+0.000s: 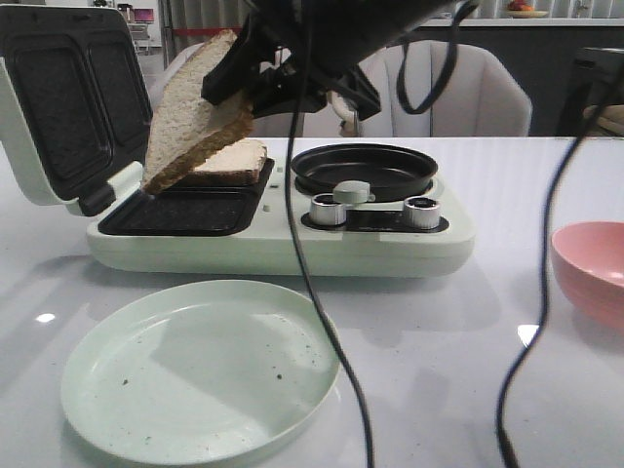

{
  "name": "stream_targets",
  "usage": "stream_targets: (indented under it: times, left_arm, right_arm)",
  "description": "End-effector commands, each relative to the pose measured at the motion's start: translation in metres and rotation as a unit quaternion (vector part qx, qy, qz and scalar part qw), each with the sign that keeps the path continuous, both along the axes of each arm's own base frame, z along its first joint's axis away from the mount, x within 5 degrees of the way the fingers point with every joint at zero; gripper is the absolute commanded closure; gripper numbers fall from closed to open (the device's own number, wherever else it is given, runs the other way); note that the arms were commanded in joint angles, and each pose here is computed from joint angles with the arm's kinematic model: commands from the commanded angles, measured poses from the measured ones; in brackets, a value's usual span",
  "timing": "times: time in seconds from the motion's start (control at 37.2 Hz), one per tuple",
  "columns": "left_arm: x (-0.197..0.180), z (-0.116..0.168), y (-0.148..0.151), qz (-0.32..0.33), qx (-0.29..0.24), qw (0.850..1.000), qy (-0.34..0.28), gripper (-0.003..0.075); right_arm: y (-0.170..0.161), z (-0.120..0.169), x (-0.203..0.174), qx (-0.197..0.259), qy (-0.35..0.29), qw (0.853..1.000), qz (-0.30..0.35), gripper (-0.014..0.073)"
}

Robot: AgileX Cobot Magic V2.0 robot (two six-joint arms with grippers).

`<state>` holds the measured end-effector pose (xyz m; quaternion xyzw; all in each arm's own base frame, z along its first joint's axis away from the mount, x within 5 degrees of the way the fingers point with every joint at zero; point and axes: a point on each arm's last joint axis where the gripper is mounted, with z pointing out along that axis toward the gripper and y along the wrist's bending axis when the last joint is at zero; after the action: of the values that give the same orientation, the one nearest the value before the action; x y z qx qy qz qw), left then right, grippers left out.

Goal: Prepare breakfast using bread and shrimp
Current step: 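Carry the bread slice over and lay it on the press plate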

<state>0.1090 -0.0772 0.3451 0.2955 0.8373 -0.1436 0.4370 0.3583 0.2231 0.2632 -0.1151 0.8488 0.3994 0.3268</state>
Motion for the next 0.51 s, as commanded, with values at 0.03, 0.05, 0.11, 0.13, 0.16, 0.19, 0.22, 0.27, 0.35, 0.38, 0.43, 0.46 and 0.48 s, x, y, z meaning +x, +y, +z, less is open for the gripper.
stream_targets:
  times: [0.03,0.05,0.11,0.13,0.16,0.19,0.22,0.27,0.35,0.38,0.43,0.46,0.48]
  left_arm:
    - [0.002,0.015,-0.002,0.002,-0.037,0.999,-0.039,0.0286]
    - [0.002,0.015,-0.002,0.002,-0.037,0.999,-0.039,0.0286]
    - [0.002,0.015,-0.002,0.002,-0.037,0.999,-0.038,0.0286]
    - [0.002,0.015,-0.002,0.002,-0.037,0.999,-0.038,0.0286]
    - [0.002,0.015,-0.002,0.002,-0.037,0.999,-0.038,0.0286]
    - [0.002,0.015,-0.002,0.002,-0.037,0.999,-0.038,0.0286]
    - [0.002,0.015,-0.002,0.002,-0.037,0.999,-0.038,0.0286]
    - [0.002,0.015,-0.002,0.002,-0.037,0.999,-0.038,0.0286]
    - [0.002,0.015,-0.002,0.002,-0.037,0.999,-0.038,0.0286]
    - [0.002,0.015,-0.002,0.002,-0.037,0.999,-0.038,0.0286]
    - [0.002,0.015,-0.002,0.002,-0.037,0.999,-0.038,0.0286]
    - [0.002,0.015,-0.002,0.002,-0.037,0.999,-0.038,0.0286]
    - [0.002,0.015,-0.002,0.002,-0.037,0.999,-0.038,0.0286]
  right_arm:
    - [0.012,0.026,0.022,0.049,-0.033,0.998,-0.007,0.0522]
    - [0.014,0.024,0.027,0.049,-0.033,0.998,-0.007,0.0522]
    - [0.018,0.018,0.035,0.049,-0.032,0.998,-0.007,0.0517]
    - [0.02,0.016,0.038,0.049,-0.032,0.998,-0.006,0.0511]
    - [0.022,0.013,0.042,0.05,-0.031,0.998,-0.005,0.0498]
    - [0.023,0.011,0.043,0.052,-0.028,0.998,-0.003,0.0483]
    - [0.025,0.009,0.046,0.053,-0.026,0.998,-0.002,0.0458]
    - [0.028,0.004,0.049,0.054,-0.022,0.998,-0.003,0.0401]
    - [0.029,-0.004,0.052,0.053,-0.014,0.998,-0.008,0.0293]
    - [0.029,-0.006,0.053,0.052,-0.013,0.999,-0.01,0.0265]
    - [0.03,-0.011,0.054,0.05,-0.007,0.999,-0.01,0.0197]
    - [0.03,-0.013,0.055,0.05,-0.005,0.999,-0.011,0.0176]
    - [0.03,-0.015,0.055,0.049,-0.004,0.999,-0.011,0.0156]
